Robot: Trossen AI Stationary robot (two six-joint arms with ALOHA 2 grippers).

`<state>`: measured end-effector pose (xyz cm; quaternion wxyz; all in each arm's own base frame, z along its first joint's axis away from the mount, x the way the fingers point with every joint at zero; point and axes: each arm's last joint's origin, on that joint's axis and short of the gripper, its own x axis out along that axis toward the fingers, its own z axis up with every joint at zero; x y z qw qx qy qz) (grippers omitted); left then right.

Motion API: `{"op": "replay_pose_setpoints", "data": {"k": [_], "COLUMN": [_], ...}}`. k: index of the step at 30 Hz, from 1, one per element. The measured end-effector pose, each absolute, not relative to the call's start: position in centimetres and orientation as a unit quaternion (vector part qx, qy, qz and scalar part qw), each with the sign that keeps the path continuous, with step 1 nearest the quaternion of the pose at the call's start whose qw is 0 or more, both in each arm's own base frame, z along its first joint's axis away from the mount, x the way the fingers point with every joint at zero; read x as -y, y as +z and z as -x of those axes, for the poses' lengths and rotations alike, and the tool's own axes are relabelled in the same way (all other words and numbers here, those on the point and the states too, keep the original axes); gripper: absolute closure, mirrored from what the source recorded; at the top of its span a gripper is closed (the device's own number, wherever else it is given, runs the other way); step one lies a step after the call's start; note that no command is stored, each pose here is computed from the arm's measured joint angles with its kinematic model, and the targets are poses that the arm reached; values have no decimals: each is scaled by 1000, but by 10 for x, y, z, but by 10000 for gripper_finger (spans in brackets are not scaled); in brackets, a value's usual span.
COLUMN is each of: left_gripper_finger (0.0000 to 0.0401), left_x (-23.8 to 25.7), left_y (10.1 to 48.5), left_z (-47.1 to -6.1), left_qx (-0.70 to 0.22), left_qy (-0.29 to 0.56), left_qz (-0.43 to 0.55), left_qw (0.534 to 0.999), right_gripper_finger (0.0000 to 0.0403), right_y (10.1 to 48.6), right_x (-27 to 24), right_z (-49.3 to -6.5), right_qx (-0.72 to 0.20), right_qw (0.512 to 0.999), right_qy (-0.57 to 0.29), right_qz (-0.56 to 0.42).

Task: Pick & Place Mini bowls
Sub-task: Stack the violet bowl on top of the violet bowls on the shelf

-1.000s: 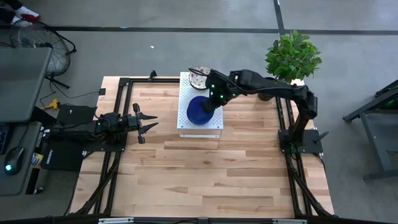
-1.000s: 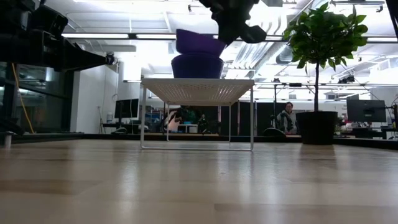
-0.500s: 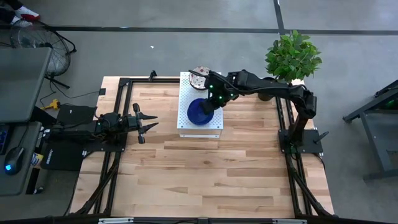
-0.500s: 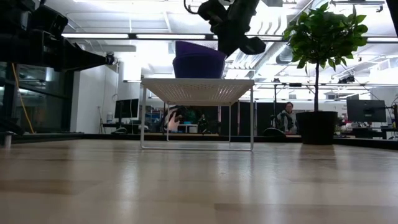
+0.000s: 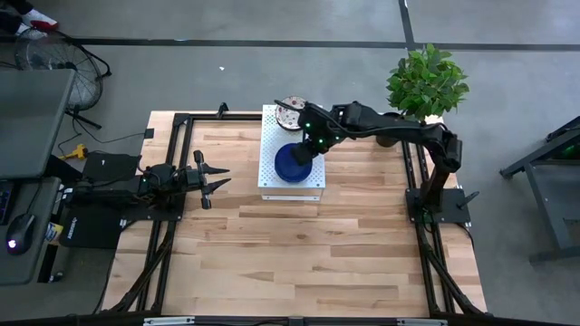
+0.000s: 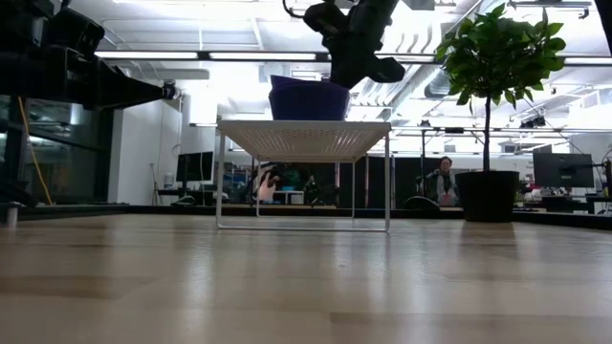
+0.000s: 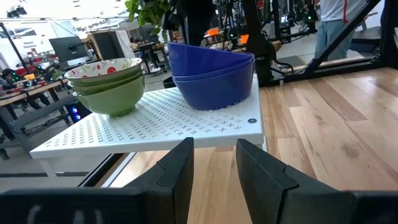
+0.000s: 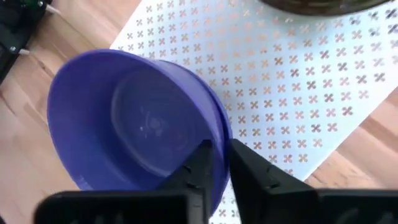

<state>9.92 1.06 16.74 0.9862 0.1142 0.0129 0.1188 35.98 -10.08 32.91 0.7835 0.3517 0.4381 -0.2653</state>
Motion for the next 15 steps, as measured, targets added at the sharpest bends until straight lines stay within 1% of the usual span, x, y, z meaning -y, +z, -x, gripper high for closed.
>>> {"op": "replay_pose_setpoints", "data": {"k": [5,9,12,15], "left_gripper_finger": [284,284,284,284], "left_x": [-11,-11,-11,-11], "left_y": [167,167,167,167], "left_z": [-99,-99,-99,-99], "left_qx": [-13,-13,-13,-13], "left_qy": [119,118,118,118], "left_qz": [-114,-114,-114,-114], "left_qw": [986,986,986,986], "right_gripper_finger": [312,276,261,257], "right_y": [337,351,365,380], "right_x": [98,90,76,56], "right_z": [-355,-349,-344,-339], "right_qx": [-430,-413,-396,-383], "right_qw": [795,818,847,881], "right_qy": [-273,-261,-254,-226], "right_qz": [-330,-303,-249,-162]}}
